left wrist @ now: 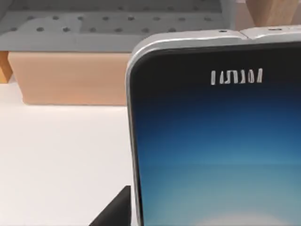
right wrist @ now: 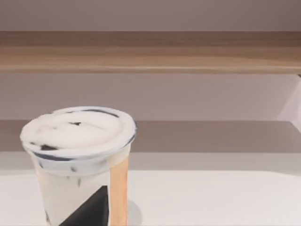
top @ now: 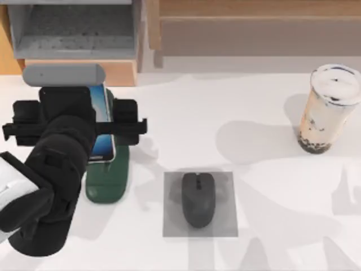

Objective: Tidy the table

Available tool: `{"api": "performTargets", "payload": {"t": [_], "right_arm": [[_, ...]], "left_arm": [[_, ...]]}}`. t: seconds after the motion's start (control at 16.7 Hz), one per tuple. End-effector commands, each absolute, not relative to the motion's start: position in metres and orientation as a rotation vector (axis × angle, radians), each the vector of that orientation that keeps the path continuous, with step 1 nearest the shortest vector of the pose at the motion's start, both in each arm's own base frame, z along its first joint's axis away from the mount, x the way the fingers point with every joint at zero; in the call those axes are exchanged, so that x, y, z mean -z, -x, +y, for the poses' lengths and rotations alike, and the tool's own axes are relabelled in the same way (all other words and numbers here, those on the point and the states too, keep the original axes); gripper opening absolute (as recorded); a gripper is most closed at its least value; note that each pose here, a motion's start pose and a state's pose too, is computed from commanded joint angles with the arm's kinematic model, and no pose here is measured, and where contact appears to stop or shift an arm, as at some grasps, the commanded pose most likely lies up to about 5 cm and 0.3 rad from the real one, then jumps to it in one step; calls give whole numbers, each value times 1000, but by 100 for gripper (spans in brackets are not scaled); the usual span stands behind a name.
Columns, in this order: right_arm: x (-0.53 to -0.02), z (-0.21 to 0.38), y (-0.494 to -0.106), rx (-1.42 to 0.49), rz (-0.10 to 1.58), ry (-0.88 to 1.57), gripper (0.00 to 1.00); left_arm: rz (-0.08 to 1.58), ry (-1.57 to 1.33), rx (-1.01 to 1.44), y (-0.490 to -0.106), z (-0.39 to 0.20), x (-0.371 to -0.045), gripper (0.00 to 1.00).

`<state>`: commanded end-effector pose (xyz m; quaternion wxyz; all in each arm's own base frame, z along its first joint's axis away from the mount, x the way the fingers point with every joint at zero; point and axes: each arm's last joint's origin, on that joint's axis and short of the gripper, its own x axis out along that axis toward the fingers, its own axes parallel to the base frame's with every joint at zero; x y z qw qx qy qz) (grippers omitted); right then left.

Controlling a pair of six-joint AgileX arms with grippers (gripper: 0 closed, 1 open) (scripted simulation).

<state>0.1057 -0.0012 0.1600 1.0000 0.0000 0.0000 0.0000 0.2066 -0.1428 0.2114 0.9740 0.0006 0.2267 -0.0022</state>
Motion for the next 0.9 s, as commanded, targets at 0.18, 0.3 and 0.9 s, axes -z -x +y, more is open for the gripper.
{"api": "performTargets", "payload": {"t": [0.18,0.3,0.9], "right_arm": [[-160,-1,-106,0,0,0,100],[-160,-1,-106,0,0,0,100],[-160,-1,-106,0,0,0,100]], "left_arm": [[457,-1,4,-207,-143,-211,100],[457,-1,4,-207,-143,-211,100],[444,20,48,-192,-146,-221,100]]}}
